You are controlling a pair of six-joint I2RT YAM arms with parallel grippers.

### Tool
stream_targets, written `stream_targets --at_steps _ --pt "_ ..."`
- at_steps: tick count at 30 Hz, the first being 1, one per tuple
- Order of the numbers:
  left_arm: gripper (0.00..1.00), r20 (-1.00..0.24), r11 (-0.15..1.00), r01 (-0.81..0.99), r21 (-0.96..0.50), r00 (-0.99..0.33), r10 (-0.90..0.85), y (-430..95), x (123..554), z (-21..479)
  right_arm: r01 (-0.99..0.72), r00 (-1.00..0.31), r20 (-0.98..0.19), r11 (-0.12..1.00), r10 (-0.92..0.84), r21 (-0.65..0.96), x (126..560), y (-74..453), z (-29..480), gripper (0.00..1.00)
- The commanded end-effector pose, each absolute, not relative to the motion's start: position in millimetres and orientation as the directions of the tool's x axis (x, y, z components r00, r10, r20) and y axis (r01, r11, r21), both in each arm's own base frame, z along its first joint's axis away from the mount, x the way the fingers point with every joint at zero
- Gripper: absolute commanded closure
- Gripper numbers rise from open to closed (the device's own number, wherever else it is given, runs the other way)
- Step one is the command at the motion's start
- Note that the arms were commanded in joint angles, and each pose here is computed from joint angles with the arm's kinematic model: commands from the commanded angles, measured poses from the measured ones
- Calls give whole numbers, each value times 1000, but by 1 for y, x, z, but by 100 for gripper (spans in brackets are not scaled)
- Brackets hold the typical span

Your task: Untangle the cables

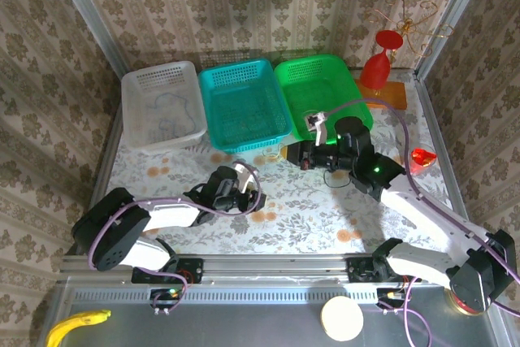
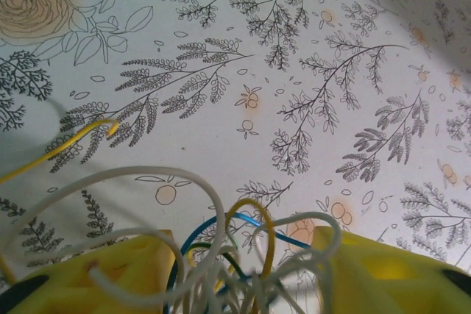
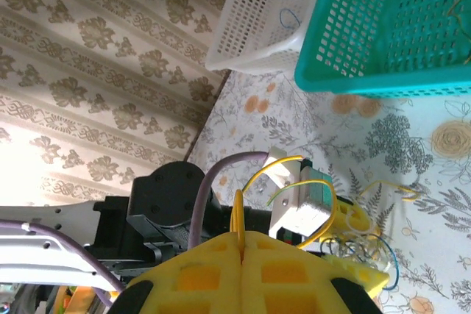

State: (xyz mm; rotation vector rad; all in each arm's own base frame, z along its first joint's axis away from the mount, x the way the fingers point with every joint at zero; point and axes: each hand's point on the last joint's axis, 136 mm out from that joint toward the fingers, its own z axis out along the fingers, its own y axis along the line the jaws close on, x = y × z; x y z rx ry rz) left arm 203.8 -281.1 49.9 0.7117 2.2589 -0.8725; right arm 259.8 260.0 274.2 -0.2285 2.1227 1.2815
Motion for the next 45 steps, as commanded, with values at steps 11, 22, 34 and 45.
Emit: stream_targets --at_steps 11,22,34,45 --pt "14 -777 629 653 -422 -618 121 -269 209 125 -440 -764 -609 519 212 733 261 240 280 100" --pt "8 -732 643 471 -604 -646 -215 -237 236 186 -404 -772 -587 523 243 750 260 233 271 100" --pt "12 -602 428 434 -793 -666 -440 -249 249 246 -384 -787 -536 437 307 814 263 240 277 100" --pt "27 -549 306 456 -836 -699 -458 -282 254 254 -365 -794 -492 367 357 855 268 244 285 100"
